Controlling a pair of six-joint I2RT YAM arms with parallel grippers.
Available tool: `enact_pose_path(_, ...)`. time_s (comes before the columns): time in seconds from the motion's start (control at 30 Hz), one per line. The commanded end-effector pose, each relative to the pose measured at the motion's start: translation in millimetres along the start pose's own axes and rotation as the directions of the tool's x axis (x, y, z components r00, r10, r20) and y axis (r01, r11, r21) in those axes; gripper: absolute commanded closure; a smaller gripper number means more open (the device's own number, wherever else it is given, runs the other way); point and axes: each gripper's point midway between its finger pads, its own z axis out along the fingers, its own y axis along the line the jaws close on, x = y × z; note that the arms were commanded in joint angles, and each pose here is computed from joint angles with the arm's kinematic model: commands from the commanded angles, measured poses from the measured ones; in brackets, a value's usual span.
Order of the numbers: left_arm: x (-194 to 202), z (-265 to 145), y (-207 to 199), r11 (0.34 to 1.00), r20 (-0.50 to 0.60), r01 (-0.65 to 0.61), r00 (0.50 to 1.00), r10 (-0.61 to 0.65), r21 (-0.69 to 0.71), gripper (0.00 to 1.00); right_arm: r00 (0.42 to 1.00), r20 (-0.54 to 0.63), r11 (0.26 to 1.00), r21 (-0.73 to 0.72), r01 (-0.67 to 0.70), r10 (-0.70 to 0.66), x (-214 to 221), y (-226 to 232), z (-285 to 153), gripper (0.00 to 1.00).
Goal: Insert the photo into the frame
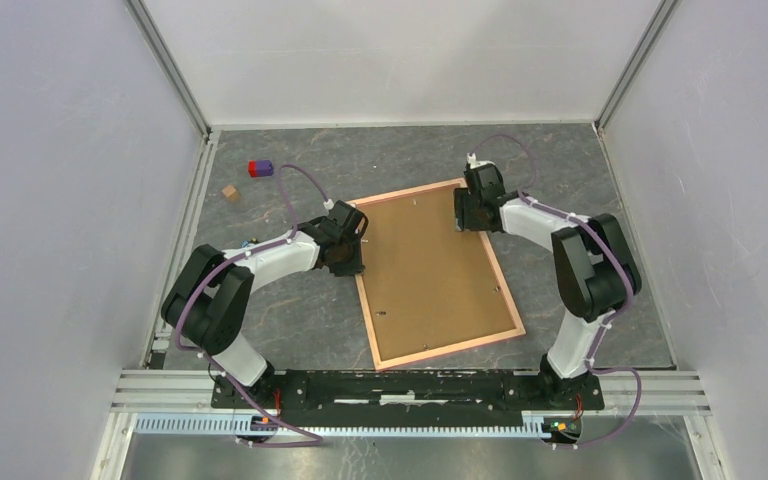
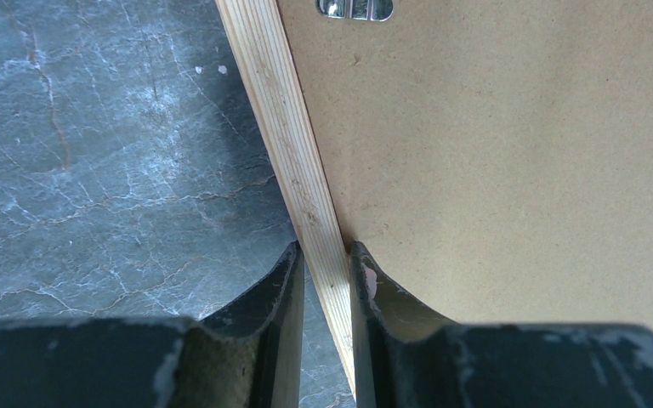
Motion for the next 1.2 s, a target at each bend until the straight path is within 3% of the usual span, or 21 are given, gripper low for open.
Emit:
enact_pose_path(0.0, -0.5, -0.4, 3.8, 0.999, 0.015, -0.052, 0.999, 0.052, -0.002, 0.98, 0.997, 0.004, 0.997, -0.028, 0.072, -0.072, 15.7, -6.8, -29.1, 0.31)
enact_pose_path(0.17, -0.1, -0.6, 3.9, 0.999, 0.016, -0.051, 0.999, 0.051, 0.000, 0.95, 0.997, -0.056, 0.998, -0.025, 0.060, -0.062, 62.6, -23.1, -39.6, 0.35)
enact_pose_path(0.27, -0.9, -2.3, 1.9, 0.998, 0.026, -0.053, 0.998, 0.052, 0.016, 0.81, 0.996, -0.080, 0.998, -0.045, 0.039, -0.043, 85.2, -26.8, -44.7, 0.40)
enact_pose_path(0.57, -7.1, -24.0, -7.1, 0.995, 0.103, -0.059, 0.993, 0.050, 0.086, 0.45, 0.996, -0.090, 1.000, -0.004, 0.016, -0.016, 118.9, -51.0, -54.1, 0.69)
enact_pose_path(0.7, -8.7, -53.3, -28.8, 0.971, 0.155, -0.031, 0.988, -0.006, 0.237, 0.24, 0.991, -0.112, 0.996, -0.049, -0.074, 0.068, 125.5, -52.6, -53.0, 0.87)
enact_pose_path(0.8, -12.4, -82.2, -46.0, 0.945, 0.187, -0.044, 0.982, -0.019, 0.325, 0.17, 0.979, -0.136, 0.987, -0.041, -0.158, 0.151, 129.5, -57.2, -51.8, 1.00)
enact_pose_path(1.0, -6.6, -120.3, -73.1, 0.883, 0.181, -0.066, 0.983, -0.022, 0.464, 0.14, 0.923, -0.184, 0.926, -0.114, -0.361, 0.337, 135.9, -49.0, -49.1, 1.00)
enact_pose_path(1.17, 6.2, -125.2, -86.0, 0.839, 0.122, -0.009, 0.990, -0.068, 0.545, 0.16, 0.795, -0.129, 0.800, -0.020, -0.600, 0.593, 138.5, -62.5, -53.5, 1.00)
